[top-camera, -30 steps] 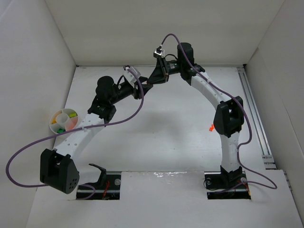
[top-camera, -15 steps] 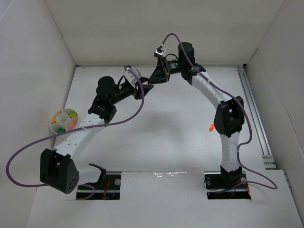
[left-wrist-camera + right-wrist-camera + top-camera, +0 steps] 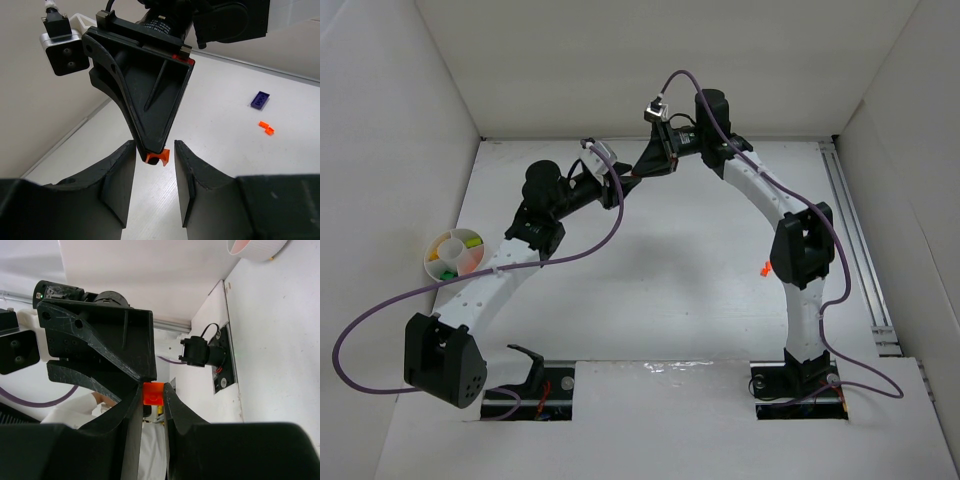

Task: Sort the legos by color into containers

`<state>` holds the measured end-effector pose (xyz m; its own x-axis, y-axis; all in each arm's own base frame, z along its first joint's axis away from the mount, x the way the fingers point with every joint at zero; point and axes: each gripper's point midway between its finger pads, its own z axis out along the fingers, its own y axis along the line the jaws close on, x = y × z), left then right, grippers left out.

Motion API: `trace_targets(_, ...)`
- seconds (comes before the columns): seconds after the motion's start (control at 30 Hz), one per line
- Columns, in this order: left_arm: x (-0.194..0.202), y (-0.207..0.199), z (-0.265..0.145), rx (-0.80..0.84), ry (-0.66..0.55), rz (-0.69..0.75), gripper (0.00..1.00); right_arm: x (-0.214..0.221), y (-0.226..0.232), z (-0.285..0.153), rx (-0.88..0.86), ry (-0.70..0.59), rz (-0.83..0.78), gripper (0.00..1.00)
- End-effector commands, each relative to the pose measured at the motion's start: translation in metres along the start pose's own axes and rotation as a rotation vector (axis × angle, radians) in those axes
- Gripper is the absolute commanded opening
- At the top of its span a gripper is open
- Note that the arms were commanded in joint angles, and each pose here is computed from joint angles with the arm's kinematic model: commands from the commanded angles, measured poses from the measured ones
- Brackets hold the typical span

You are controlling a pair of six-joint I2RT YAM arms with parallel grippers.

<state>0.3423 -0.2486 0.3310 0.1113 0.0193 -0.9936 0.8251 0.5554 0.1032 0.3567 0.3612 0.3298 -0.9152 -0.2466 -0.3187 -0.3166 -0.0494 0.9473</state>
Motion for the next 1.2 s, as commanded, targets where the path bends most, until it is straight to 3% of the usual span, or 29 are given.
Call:
trace_targets(0.0, -0.014, -0.003, -0.002, 0.005, -0.039, 0.032, 0.32, 0.001, 0.028, -0.004, -0.028, 0.012, -0.104, 0.02)
trace_targets(0.63, -0.008, 0.0, -0.001, -0.003, -0.023, 0.031, 0.27, -0.002, 0.031, -0.013, -0.038, 0.007, -0.094, 0.01)
trace_targets(0.83, -0.013, -0.007, 0.002, 0.015, -0.033, 0.035, 0.38, -0.003, 0.028, -0.012, -0.034, -0.001, -0.085, 0.01)
trace_targets(1.03, -0.015, -0.004, 0.003, -0.004, -0.039, 0.039, 0.38, -0.001, 0.029, -0.008, -0.037, 0.008, -0.085, 0.01)
trace_targets(1.17, -0.022, -0.001, 0.003, -0.014, -0.054, 0.049, 0.3, -0.001, 0.029, -0.008, -0.037, 0.008, -0.085, 0.01)
